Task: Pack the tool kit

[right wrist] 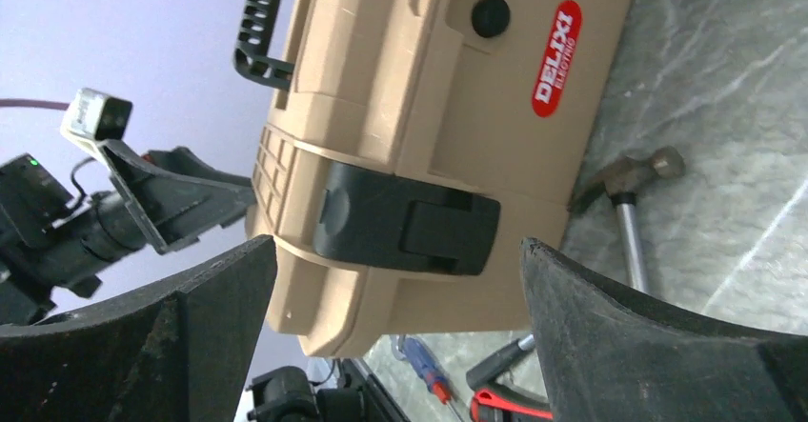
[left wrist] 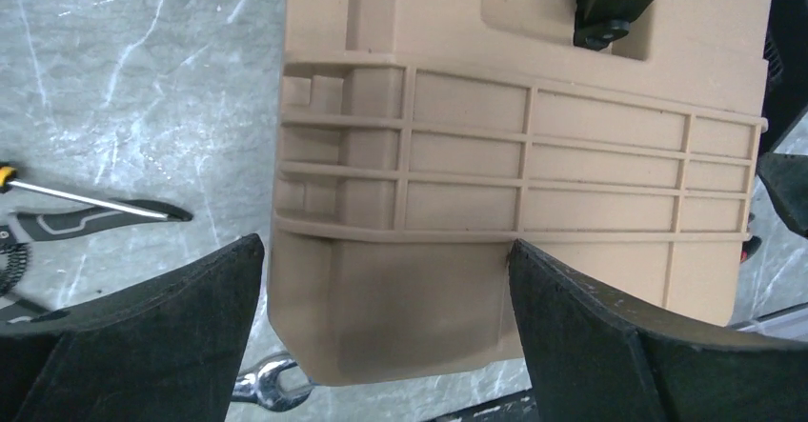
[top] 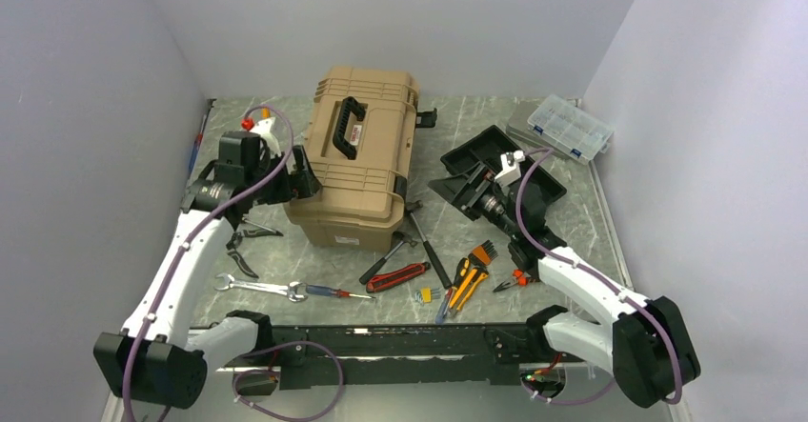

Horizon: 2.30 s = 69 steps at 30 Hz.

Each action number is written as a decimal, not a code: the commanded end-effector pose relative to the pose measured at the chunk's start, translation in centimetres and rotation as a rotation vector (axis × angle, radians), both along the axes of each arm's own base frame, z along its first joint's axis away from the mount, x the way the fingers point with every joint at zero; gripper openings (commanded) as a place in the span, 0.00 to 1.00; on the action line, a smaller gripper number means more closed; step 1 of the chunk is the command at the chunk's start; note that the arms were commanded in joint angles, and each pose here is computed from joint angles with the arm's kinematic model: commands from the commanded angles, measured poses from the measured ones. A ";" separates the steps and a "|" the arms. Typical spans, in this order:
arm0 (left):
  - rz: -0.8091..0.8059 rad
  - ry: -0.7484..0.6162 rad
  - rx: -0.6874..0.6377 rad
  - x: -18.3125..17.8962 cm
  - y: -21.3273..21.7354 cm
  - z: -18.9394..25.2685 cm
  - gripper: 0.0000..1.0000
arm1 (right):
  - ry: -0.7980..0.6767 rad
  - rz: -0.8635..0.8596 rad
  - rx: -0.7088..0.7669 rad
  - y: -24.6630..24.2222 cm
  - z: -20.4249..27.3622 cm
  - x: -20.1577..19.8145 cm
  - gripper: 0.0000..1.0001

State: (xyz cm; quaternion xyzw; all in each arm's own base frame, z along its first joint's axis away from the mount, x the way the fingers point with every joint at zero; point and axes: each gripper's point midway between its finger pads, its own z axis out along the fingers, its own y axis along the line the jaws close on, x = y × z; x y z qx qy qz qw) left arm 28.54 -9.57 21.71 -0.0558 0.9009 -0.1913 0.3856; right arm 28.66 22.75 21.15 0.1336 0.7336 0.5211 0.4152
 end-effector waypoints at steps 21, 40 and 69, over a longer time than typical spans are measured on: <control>-0.200 0.012 0.017 11.1 -7.3 5.5 0.79 | -0.041 0.100 0.015 -1.3 -0.4 -0.7 1.00; -0.313 -0.038 -0.186 13.5 -12.2 7.5 0.00 | 0.033 0.231 0.153 1.2 -4.1 0.3 1.00; -0.068 -0.059 0.151 7.3 -0.1 8.2 0.99 | 0.059 0.203 0.089 1.2 -5.4 0.9 1.00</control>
